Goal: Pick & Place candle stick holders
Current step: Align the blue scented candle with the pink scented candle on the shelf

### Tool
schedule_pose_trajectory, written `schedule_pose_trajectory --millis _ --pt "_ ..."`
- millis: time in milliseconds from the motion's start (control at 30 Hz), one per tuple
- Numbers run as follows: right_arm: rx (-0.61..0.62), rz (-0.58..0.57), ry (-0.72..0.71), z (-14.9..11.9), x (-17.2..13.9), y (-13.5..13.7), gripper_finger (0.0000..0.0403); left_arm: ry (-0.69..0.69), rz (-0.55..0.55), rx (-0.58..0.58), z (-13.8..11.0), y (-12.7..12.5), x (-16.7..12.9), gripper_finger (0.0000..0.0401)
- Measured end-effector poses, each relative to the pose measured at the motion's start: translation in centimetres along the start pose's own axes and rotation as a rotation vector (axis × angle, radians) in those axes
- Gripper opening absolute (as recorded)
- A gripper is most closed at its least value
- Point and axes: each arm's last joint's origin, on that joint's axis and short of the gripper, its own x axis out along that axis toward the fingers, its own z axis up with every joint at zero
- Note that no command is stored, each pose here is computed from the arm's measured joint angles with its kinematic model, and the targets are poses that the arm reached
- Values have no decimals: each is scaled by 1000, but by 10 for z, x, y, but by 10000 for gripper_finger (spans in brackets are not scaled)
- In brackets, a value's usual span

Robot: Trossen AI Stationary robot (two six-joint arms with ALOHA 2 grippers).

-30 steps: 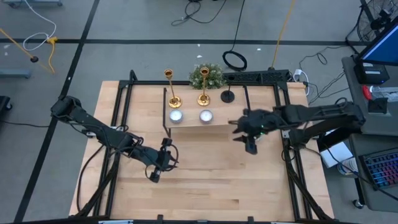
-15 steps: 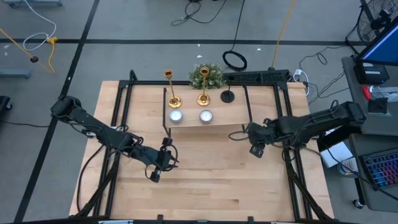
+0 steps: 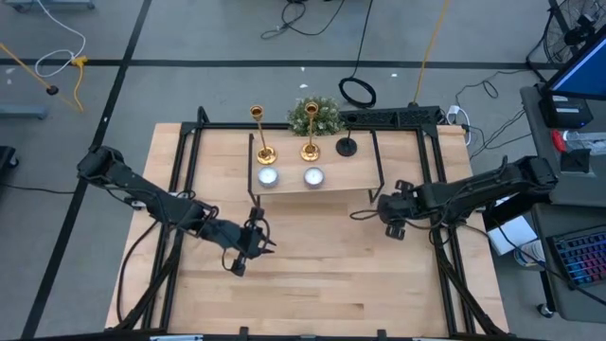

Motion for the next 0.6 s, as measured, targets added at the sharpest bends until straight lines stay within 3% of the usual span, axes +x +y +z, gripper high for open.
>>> schedule_pose_trajectory --millis 300,600 --pt "9 3 -5 0 1 0 153 11 16 -4 -1 6 1 88" --pt "15 30 -80 -8 24 2 133 12 15 5 -2 6 1 88"
